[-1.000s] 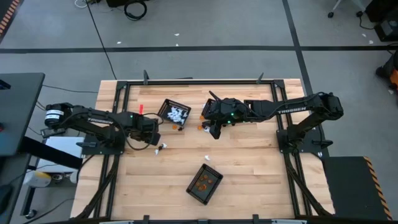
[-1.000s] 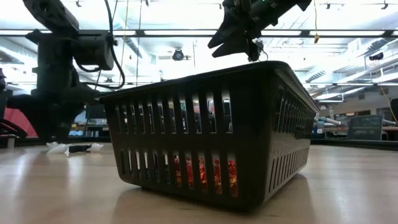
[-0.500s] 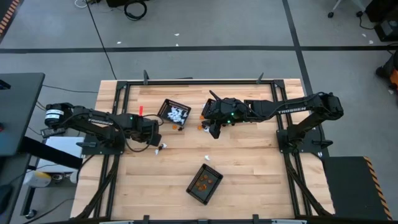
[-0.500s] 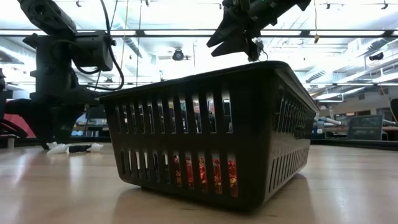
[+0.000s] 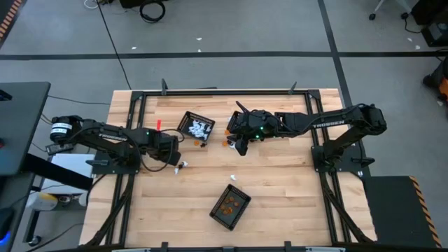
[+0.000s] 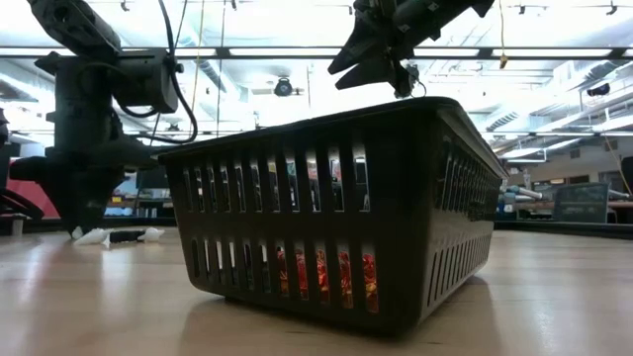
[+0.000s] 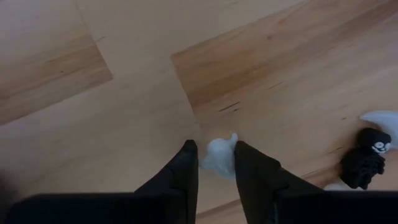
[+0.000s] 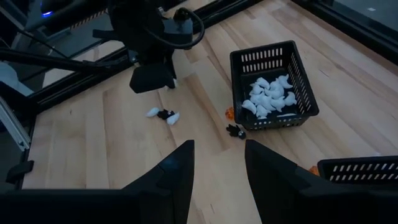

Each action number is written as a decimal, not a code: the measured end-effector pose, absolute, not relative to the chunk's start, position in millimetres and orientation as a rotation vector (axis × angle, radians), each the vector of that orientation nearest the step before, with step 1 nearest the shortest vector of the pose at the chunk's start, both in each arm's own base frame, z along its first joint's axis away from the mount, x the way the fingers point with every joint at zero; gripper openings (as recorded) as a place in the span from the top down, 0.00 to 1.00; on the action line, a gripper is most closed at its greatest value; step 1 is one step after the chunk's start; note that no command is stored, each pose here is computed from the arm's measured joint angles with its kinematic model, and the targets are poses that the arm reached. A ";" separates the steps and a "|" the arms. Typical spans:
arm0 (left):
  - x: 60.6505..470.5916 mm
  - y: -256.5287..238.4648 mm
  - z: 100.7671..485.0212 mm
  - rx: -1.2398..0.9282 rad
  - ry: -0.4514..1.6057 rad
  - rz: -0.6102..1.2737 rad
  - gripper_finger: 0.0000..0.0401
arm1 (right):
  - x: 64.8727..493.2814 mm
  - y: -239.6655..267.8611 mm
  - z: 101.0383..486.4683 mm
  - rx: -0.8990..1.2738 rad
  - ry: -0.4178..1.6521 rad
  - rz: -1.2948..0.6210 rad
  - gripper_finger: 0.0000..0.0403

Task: Sort Halloween decoration
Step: Put the white ghost toy into the top left black basket

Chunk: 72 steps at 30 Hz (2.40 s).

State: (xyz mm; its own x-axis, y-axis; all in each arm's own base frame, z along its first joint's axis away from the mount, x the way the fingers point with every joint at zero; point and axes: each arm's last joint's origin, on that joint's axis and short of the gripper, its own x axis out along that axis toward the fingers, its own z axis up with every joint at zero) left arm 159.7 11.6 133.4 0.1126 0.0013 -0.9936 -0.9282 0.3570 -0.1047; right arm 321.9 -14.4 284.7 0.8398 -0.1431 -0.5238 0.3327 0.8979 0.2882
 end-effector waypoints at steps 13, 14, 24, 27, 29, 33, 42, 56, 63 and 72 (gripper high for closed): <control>167.8 11.8 142.8 -1.000 1.234 0.830 0.80 | 321.8 -14.5 284.7 0.354 0.520 -0.250 0.64; 169.3 11.8 143.9 -1.004 1.225 0.824 0.80 | 321.8 -14.5 284.7 0.352 0.521 -0.249 0.64; 187.1 11.2 149.7 -1.088 1.096 0.669 0.81 | 321.8 -14.5 284.6 0.331 0.524 -0.242 0.64; 190.1 11.3 150.9 -1.103 1.067 0.651 0.83 | 321.5 -14.4 285.0 0.331 0.523 -0.241 0.64; 192.9 11.4 153.7 -1.115 1.031 0.622 0.85 | 321.5 -14.4 284.9 0.332 0.524 -0.242 0.64; 197.8 14.5 156.4 -1.129 0.971 0.598 0.88 | 321.4 -14.4 284.9 0.327 0.525 -0.240 0.64; 207.0 38.0 164.3 -1.177 0.797 0.569 0.89 | 321.4 -14.8 285.3 0.318 0.523 -0.238 0.64; 208.0 47.4 167.5 -1.108 0.753 0.574 0.89 | 314.9 -16.9 276.4 0.321 0.642 -0.224 0.64; 219.7 18.2 196.9 -0.808 0.896 0.459 0.89 | 314.8 -16.2 276.3 0.341 0.642 -0.230 0.64; 238.4 -13.5 199.3 -0.408 0.987 0.264 0.73 | 317.1 -26.0 280.2 0.323 0.588 -0.255 0.64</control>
